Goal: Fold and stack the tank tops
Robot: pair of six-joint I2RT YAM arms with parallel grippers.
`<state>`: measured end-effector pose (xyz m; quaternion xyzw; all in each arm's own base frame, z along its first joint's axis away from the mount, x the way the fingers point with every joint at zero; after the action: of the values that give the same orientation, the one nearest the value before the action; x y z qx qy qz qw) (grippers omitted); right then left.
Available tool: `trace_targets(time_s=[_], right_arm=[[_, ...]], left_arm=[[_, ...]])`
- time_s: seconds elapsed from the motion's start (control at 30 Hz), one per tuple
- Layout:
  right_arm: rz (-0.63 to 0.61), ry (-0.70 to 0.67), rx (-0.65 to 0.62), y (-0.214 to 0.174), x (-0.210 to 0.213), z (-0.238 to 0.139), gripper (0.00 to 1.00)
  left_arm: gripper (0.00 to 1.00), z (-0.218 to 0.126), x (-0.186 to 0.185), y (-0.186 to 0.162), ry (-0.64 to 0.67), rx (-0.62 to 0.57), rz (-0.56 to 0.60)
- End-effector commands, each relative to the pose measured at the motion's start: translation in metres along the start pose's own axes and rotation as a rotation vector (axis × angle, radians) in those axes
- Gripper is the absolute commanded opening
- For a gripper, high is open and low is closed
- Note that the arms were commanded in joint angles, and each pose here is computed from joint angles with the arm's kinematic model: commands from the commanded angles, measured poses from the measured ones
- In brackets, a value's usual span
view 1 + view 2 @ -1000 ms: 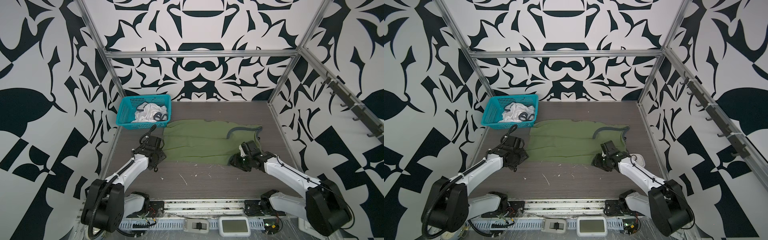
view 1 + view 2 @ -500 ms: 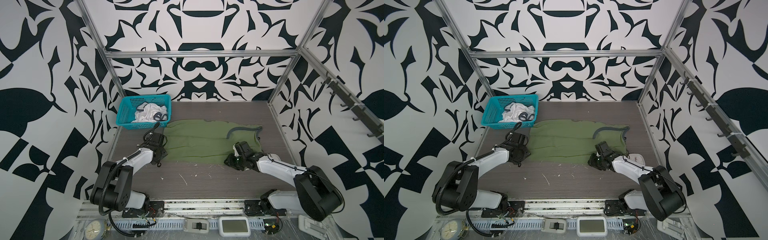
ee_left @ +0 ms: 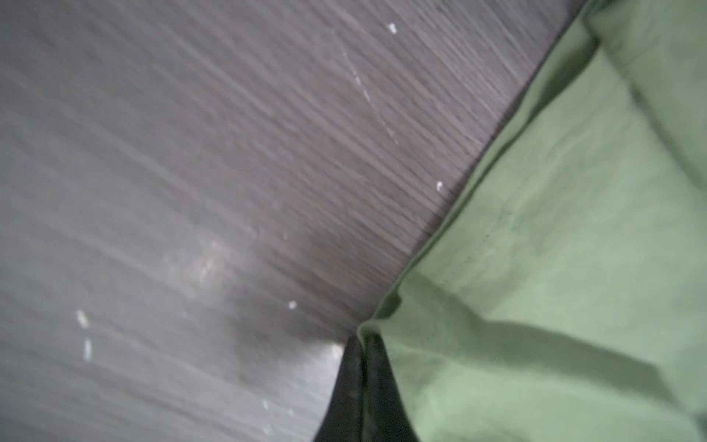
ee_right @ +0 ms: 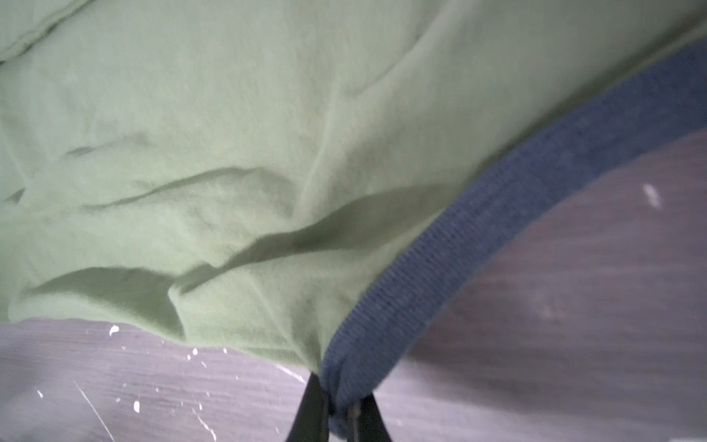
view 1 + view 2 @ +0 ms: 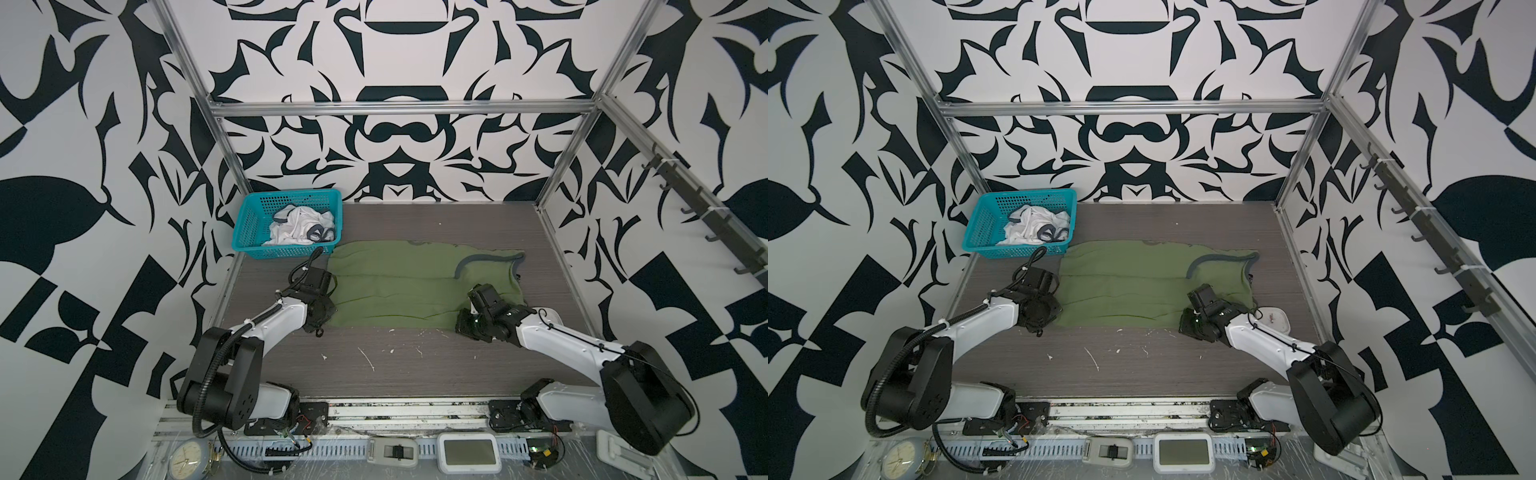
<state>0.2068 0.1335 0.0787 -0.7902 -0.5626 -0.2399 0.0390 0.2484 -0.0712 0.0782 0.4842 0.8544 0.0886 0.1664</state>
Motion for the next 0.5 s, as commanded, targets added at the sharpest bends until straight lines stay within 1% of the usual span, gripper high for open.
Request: trace_targets(time_s=[0.0,0.13,0.23,0.37,0.47], right_arm=[[-0.024,-0.032,0.017,-0.006,-0.002,-0.012,0.0],[-0.045,-0.03,0.04,-0.011,-0.001,-0.019,0.0],[-0.071,-0.002,0.052,-0.004,0.013,-0.027,0.0],[-0.129,-0.015,0.043,0.015,0.035,-0.037,0.0],[-0.17,-0.038,0.052,0.033,0.046,-0.038,0.0]], left_arm=[[0.0,-0.014,0.016,-0.014,0.059,0.013,-0.011],[0.0,-0.036,0.024,-0.02,0.022,-0.03,-0.061],[0.0,-0.049,0.023,-0.017,-0.037,-0.069,-0.106],[0.0,-0.058,0.007,-0.002,-0.058,-0.095,-0.098],[0.0,-0.054,-0.012,0.014,-0.05,-0.095,-0.07]])
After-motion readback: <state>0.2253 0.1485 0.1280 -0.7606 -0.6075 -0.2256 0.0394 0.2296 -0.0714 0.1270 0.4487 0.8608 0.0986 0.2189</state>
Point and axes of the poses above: each gripper's point midway between its finger pads, its own z axis out along the fingers, its own x axis along the line the jaws close on, y = z × x, the point moved 5 cm from there along -z, back along the fingers, and after that the axes turned 4 degrees about z, right-handed, at the moved point
